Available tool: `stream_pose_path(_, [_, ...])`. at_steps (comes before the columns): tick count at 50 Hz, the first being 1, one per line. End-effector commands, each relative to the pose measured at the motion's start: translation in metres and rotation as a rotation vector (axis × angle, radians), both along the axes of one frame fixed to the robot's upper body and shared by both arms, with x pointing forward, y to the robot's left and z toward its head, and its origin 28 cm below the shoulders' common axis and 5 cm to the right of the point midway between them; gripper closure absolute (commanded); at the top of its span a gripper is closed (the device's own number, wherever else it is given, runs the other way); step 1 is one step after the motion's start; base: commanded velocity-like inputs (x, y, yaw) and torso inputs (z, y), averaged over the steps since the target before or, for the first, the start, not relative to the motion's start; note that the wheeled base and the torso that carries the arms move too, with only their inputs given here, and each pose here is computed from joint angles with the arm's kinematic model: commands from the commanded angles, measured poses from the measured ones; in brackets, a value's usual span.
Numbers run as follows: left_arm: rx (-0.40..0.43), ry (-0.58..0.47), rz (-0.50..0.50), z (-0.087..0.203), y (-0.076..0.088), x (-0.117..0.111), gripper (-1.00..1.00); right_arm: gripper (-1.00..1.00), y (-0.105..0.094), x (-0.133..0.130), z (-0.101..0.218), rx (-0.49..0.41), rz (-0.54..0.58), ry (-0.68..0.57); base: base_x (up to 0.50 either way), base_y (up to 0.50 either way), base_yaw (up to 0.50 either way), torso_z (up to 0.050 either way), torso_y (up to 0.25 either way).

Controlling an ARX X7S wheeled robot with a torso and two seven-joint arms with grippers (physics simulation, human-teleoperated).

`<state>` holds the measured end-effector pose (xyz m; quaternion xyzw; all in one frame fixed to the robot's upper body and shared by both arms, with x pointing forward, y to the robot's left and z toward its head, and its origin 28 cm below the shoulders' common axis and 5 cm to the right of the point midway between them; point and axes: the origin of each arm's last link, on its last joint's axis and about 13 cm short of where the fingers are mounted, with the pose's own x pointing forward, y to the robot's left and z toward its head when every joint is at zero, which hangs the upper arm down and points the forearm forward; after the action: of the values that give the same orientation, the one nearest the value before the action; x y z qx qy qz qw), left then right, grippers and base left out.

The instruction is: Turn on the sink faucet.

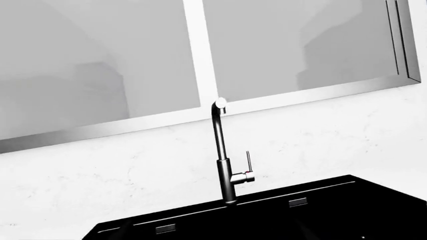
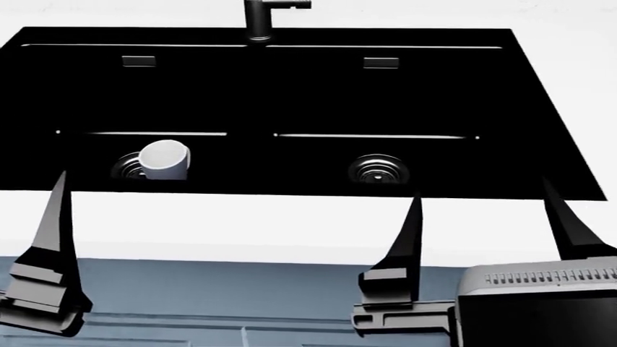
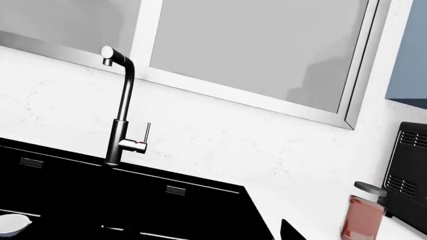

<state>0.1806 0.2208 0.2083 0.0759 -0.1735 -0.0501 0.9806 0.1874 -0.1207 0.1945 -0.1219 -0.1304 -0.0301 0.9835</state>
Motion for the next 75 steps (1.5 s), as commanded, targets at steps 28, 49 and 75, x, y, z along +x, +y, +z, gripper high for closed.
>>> stream_pose_path(28, [0.039,0.001,0.006,0.035,0.007,0.015,-1.00,-1.00,0.006,0.007,0.037,-0.108,-0.002,-0.037,0.20,0.09,0.00,0.050,0.113])
stream_pose_path(49, [0.024,-0.005,0.013,0.032,0.012,0.013,-1.00,-1.00,0.010,0.009,0.043,-0.136,0.012,-0.046,0.50,0.00,0.00,0.050,0.113])
stream_pose_path(75, [0.022,-0.004,0.013,0.031,0.013,0.012,-1.00,-1.00,0.012,0.011,0.043,-0.144,0.021,-0.046,0.50,0.00,0.00,0.050,0.113])
